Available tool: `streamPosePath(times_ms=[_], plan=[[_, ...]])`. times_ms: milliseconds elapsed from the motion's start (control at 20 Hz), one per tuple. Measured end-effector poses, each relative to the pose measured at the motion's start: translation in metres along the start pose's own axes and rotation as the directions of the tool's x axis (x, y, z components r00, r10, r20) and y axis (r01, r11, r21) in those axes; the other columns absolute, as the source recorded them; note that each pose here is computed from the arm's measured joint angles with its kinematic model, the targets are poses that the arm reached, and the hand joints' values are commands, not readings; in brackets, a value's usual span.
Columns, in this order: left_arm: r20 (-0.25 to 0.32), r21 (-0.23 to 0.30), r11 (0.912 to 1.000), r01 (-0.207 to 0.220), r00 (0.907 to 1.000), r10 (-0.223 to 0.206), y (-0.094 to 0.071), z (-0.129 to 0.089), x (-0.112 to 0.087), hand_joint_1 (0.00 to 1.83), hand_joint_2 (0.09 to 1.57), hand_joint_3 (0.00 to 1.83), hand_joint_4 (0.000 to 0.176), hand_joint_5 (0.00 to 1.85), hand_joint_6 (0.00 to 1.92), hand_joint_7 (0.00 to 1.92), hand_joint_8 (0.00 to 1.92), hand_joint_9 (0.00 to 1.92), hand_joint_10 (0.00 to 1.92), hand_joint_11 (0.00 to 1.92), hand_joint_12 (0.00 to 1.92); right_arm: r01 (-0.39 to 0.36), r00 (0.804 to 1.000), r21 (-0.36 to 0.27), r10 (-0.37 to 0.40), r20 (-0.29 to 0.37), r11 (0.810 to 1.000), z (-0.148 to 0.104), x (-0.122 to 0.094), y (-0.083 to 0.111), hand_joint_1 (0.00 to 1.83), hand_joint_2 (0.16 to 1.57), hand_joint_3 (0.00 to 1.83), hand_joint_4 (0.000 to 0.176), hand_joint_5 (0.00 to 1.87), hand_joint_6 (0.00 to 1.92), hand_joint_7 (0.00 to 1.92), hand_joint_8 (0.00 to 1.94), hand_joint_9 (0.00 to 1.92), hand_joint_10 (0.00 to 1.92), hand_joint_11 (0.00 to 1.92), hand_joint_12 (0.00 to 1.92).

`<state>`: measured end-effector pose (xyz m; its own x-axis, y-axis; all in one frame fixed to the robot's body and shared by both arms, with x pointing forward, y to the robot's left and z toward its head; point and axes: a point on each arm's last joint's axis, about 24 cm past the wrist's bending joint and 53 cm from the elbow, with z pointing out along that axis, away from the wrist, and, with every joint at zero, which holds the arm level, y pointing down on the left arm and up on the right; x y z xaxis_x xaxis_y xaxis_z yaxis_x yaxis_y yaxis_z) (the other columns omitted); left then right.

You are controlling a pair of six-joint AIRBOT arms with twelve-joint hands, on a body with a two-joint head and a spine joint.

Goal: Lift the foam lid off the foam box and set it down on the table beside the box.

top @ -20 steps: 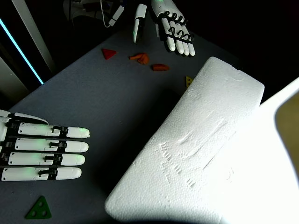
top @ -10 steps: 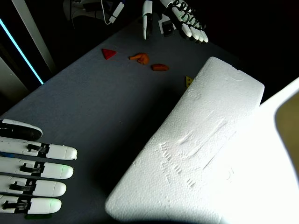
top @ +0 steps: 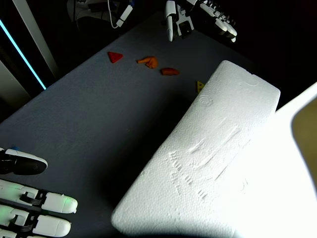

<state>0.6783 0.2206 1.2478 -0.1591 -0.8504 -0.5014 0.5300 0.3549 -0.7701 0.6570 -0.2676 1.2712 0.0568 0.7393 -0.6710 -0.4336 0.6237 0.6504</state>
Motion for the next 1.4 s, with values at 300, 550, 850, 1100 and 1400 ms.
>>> streamPosePath(times_ms=[300,550,850,1100,1400], plan=[[0.036,-0.046,0.9989,0.013,0.9993,-0.011,0.015,0.008,-0.005,0.53,1.10,0.00,0.000,0.00,0.01,0.00,0.00,0.00,0.00,0.00,0.70,0.037,0.999,0.026,-0.037,0.026,0.999,0.022,0.000,0.001,0.46,1.19,0.00,0.000,0.00,0.00,0.00,0.00,0.00,0.00,0.00,1.85],[0.073,-0.068,0.9972,0.032,0.9970,-0.027,0.024,0.017,-0.011,0.56,1.11,0.00,0.002,0.00,0.00,0.00,0.00,0.00,0.00,0.00,0.54,0.039,0.997,0.080,-0.044,0.065,0.996,0.029,-0.013,-0.014,0.50,1.18,0.00,0.000,0.00,0.00,0.00,0.00,0.00,0.00,0.00,1.92],[0.079,-0.112,0.9925,0.049,0.9961,-0.041,0.040,0.025,-0.009,0.56,1.12,0.00,0.000,0.00,0.00,0.00,0.00,0.00,0.00,0.00,0.70,0.090,0.995,0.097,-0.095,0.043,0.991,0.053,0.001,-0.006,0.45,1.19,0.00,0.000,0.00,0.00,0.00,0.00,0.00,0.00,0.00,1.92],[0.096,-0.144,0.9878,0.060,0.9943,-0.046,0.051,0.033,-0.009,0.55,1.11,0.00,0.000,0.00,0.00,0.00,0.00,0.00,0.00,0.00,0.00,0.113,0.992,0.131,-0.119,0.038,0.985,0.057,0.002,-0.011,0.46,1.18,0.00,0.000,0.00,0.00,0.00,0.00,0.00,0.00,0.00,1.92],[0.082,-0.159,0.9858,0.054,0.9958,-0.041,0.055,0.033,-0.007,0.57,1.12,0.00,0.000,0.00,0.00,0.00,0.00,0.00,0.00,0.00,0.00,0.100,0.992,0.160,-0.111,0.061,0.982,0.057,-0.005,-0.019,0.44,1.19,0.00,0.000,0.00,0.00,0.00,0.00,0.00,0.00,0.00,1.92]])
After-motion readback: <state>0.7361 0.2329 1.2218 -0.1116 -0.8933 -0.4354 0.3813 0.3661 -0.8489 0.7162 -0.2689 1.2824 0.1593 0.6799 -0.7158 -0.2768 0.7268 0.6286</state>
